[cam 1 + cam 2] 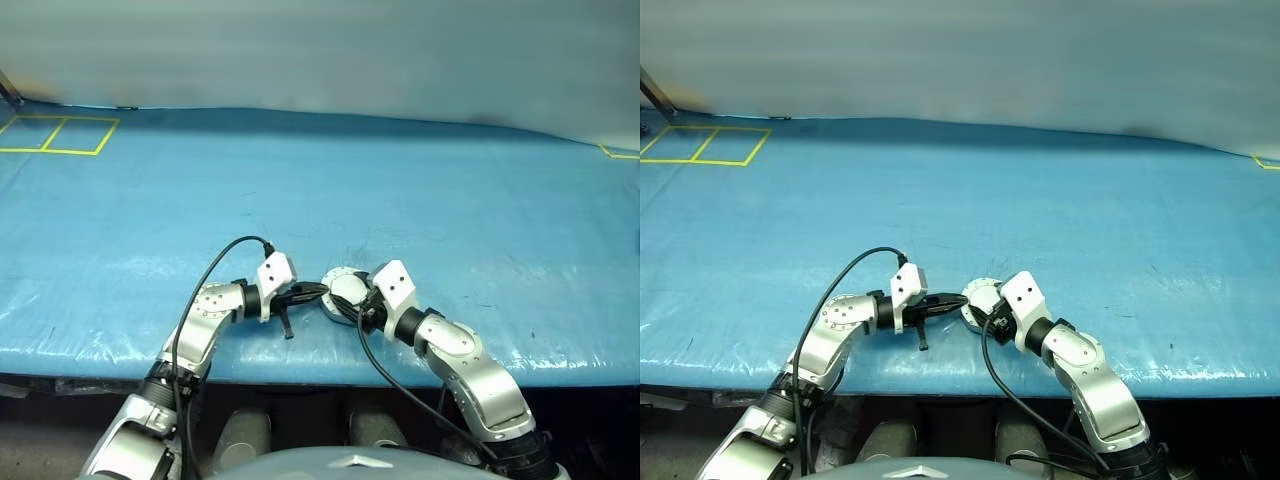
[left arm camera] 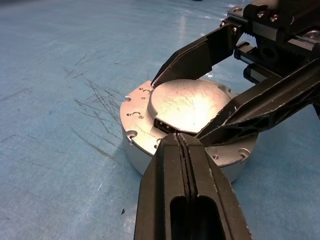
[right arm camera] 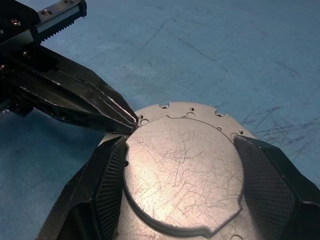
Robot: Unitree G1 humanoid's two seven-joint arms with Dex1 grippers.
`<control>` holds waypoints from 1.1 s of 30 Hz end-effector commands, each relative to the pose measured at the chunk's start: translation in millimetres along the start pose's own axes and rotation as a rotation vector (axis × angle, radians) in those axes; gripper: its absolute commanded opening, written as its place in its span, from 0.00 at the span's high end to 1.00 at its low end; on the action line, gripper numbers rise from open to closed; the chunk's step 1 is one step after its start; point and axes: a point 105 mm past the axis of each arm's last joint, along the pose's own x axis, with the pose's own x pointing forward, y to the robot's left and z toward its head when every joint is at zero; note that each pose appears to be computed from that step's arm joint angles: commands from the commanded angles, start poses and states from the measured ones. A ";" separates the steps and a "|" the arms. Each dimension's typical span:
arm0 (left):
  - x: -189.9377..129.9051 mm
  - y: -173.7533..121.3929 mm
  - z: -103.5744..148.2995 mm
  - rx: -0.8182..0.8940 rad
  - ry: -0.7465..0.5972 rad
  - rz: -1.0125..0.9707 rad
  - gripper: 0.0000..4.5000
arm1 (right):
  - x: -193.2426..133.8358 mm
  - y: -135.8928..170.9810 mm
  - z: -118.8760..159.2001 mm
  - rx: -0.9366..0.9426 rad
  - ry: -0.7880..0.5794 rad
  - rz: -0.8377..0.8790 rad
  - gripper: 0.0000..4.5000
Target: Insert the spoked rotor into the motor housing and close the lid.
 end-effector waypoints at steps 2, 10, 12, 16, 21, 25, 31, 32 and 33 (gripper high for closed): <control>8.5 -9.8 -9.7 0.009 0.047 -0.032 1.00 | 1.7 7.7 -37.6 0.001 0.139 0.023 0.32; 9.8 -9.4 -6.5 0.014 0.044 -0.033 1.00 | 0.8 6.0 -24.3 0.008 0.040 0.011 0.01; 9.2 -8.5 -6.4 0.015 0.046 -0.031 1.00 | -0.1 3.3 -14.2 -0.013 -0.014 -0.010 0.01; 8.5 -7.9 -6.0 0.015 0.047 -0.029 1.00 | -4.0 -4.1 1.9 -0.065 -0.083 -0.062 0.01; 9.5 -9.2 -4.2 0.025 0.049 -0.033 1.00 | -20.2 -17.8 31.1 -0.083 -0.237 -0.156 0.01; 9.0 -9.8 -3.9 0.029 0.054 -0.035 1.00 | -39.6 -34.5 47.6 -0.070 -0.352 -0.263 0.01; 8.0 -9.5 -3.3 0.035 0.060 -0.027 1.00 | -62.9 -58.0 34.0 0.255 -0.358 -0.309 0.01; 7.8 -9.4 -3.5 0.037 0.063 -0.025 1.00 | -64.8 -60.0 25.7 0.294 -0.325 -0.313 0.01; 7.7 -9.3 -3.7 0.038 0.065 -0.024 1.00 | -66.0 -60.9 20.4 0.317 -0.301 -0.314 0.01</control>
